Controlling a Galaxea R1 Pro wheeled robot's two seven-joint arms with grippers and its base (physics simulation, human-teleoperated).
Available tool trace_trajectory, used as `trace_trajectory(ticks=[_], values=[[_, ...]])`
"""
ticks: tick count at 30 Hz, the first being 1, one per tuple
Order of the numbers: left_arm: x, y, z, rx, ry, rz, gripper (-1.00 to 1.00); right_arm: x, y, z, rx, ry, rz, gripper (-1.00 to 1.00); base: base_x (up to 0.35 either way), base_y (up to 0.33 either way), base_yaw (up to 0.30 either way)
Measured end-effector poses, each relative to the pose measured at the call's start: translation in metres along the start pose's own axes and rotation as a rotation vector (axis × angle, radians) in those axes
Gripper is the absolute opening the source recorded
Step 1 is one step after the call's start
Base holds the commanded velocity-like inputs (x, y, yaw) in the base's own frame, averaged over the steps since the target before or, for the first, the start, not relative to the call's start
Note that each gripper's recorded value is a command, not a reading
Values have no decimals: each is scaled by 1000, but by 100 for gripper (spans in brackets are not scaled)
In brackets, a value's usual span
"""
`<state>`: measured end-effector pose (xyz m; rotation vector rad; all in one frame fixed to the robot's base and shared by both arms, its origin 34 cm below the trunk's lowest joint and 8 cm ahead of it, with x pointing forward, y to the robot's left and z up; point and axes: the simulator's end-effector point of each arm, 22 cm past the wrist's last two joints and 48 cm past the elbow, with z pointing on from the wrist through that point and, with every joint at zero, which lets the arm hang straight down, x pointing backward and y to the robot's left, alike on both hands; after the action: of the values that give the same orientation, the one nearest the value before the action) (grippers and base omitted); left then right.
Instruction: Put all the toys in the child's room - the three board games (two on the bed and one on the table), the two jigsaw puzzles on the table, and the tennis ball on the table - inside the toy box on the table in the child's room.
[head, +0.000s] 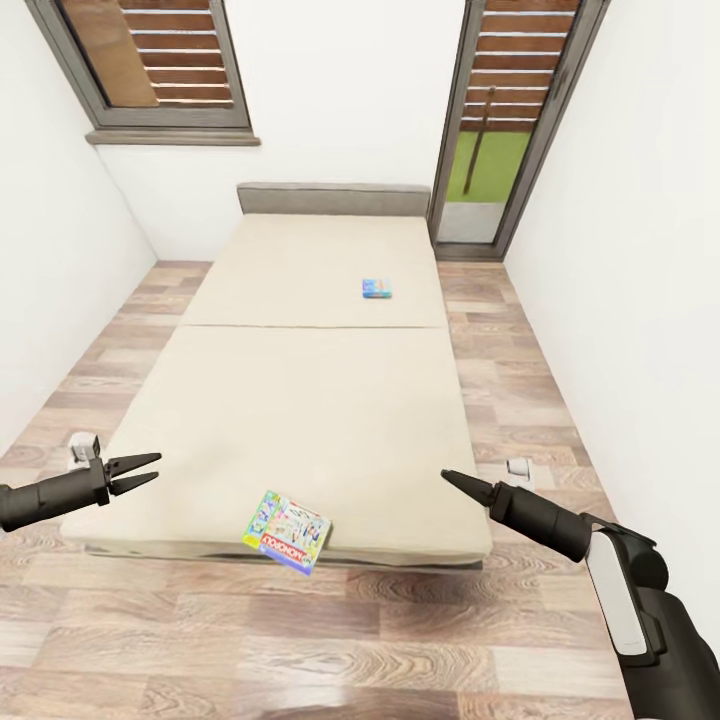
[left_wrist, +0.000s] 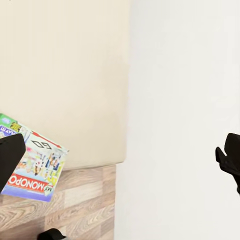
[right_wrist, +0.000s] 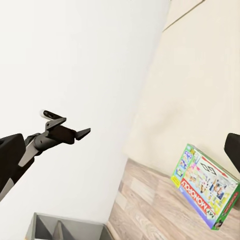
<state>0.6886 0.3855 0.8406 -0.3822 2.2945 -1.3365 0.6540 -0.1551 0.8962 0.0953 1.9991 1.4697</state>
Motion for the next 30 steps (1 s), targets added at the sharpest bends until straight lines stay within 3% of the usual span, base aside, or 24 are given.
trace_trajectory(ticks=[30], values=[[-7, -26, -3, 37, -21, 30, 100, -13, 22, -3, -20, -18, -42, 100, 0, 0, 0]])
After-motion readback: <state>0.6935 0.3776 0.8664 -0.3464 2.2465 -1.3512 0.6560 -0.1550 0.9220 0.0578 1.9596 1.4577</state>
